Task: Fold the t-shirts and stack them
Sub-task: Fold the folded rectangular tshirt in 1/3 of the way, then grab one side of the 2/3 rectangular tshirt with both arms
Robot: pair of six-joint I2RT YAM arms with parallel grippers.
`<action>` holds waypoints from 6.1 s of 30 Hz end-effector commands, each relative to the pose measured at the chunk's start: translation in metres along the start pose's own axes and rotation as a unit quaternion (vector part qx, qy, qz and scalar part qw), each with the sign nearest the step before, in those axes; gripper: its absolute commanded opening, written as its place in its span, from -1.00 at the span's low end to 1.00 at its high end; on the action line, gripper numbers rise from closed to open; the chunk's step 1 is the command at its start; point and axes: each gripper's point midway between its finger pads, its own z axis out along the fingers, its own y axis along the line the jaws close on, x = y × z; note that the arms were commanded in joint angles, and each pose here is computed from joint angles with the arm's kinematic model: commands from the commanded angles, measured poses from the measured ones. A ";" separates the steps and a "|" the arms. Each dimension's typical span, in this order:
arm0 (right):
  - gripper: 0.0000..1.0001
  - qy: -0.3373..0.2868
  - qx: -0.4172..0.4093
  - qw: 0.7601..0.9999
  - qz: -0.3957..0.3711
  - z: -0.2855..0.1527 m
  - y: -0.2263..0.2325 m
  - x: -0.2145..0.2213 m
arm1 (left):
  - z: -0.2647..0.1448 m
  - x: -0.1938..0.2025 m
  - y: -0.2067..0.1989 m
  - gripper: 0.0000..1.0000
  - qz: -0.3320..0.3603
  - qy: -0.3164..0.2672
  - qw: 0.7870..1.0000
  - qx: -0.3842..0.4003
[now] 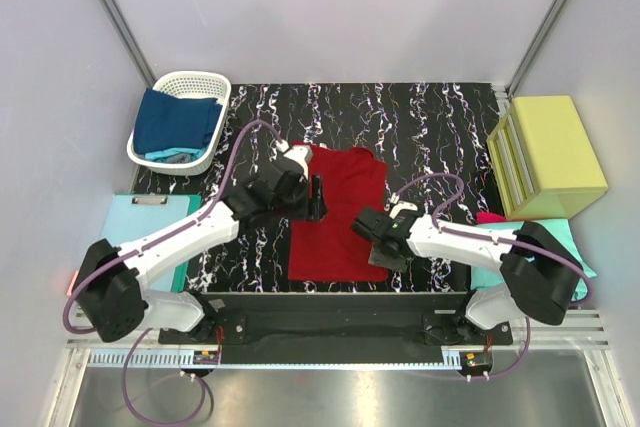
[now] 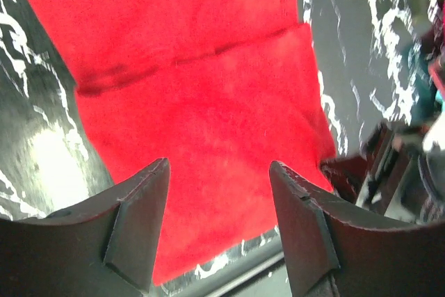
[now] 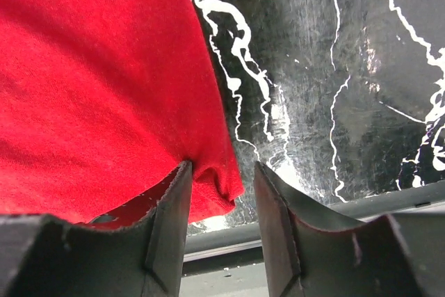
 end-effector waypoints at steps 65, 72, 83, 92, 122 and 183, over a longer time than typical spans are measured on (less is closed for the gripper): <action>-1.00 0.074 0.050 0.996 0.008 0.011 -0.024 0.059 | -0.032 0.099 0.034 0.10 -0.007 0.102 0.993 -0.060; -1.00 0.072 0.048 0.996 0.001 0.008 -0.023 0.057 | -0.056 0.141 0.050 0.01 -0.022 0.147 0.987 -0.059; -1.00 0.063 0.045 0.997 -0.021 0.007 -0.014 0.050 | -0.042 0.175 0.058 -0.38 -0.029 0.183 0.980 -0.075; -1.00 0.056 0.044 0.997 -0.031 0.005 -0.014 0.045 | -0.022 0.175 0.055 -0.34 -0.032 0.173 0.982 -0.071; -1.00 0.050 0.047 0.996 -0.049 0.003 -0.018 0.042 | -0.004 0.176 0.056 -0.49 -0.027 0.160 0.984 -0.070; -1.00 -0.025 0.013 0.999 -0.034 -0.047 0.002 -0.001 | -0.048 0.107 0.033 -1.00 0.001 0.080 0.994 -0.069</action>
